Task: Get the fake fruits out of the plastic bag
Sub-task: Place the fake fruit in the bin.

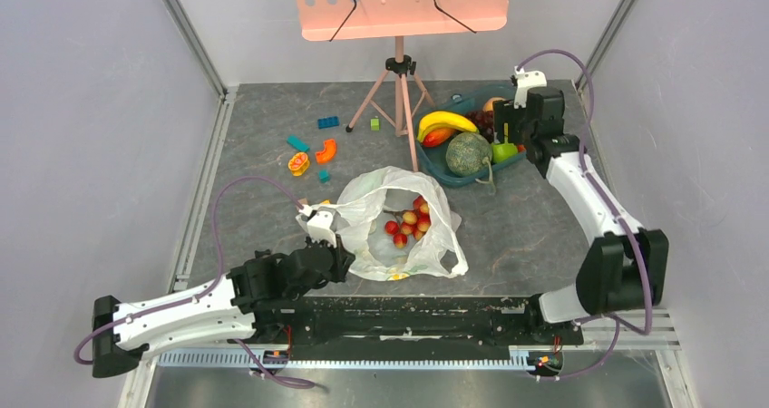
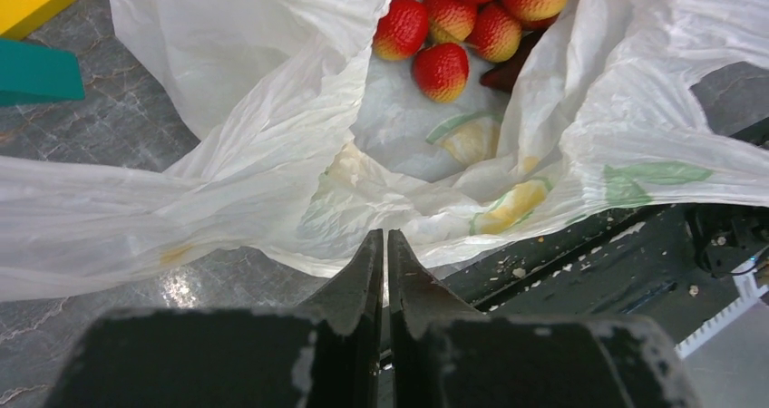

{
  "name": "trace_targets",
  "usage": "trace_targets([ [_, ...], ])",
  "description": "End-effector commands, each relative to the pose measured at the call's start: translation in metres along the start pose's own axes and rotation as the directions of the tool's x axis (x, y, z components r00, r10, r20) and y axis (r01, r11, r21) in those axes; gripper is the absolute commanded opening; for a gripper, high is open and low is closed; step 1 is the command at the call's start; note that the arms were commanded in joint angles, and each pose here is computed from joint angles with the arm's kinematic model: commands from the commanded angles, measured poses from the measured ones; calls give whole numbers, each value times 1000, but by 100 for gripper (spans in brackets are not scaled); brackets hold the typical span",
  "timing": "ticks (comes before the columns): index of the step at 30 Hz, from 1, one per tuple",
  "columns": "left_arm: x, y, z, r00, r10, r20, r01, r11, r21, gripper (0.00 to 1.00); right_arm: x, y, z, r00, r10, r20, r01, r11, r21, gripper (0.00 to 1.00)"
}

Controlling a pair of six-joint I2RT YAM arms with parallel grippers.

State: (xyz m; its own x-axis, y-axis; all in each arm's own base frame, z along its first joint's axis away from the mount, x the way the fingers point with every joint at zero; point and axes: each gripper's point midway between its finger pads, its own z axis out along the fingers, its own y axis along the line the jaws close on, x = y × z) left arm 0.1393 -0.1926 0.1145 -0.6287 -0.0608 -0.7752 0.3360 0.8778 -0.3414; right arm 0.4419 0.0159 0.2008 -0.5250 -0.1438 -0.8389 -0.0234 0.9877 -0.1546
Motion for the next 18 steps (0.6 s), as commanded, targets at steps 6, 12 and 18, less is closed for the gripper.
trace_targets([
  [6,-45,-21,-15,996,13,93,-17,999,41,11,-12,79,-74,981,65,182,-7,953,-304,77],
  [12,-76,-30,-27,989,62,133,-66,998,26,18,-9,140,-131,965,122,233,-8,899,-437,74],
  [18,-110,-50,-30,977,143,156,-148,989,22,23,2,190,-188,954,135,268,46,816,-576,70],
])
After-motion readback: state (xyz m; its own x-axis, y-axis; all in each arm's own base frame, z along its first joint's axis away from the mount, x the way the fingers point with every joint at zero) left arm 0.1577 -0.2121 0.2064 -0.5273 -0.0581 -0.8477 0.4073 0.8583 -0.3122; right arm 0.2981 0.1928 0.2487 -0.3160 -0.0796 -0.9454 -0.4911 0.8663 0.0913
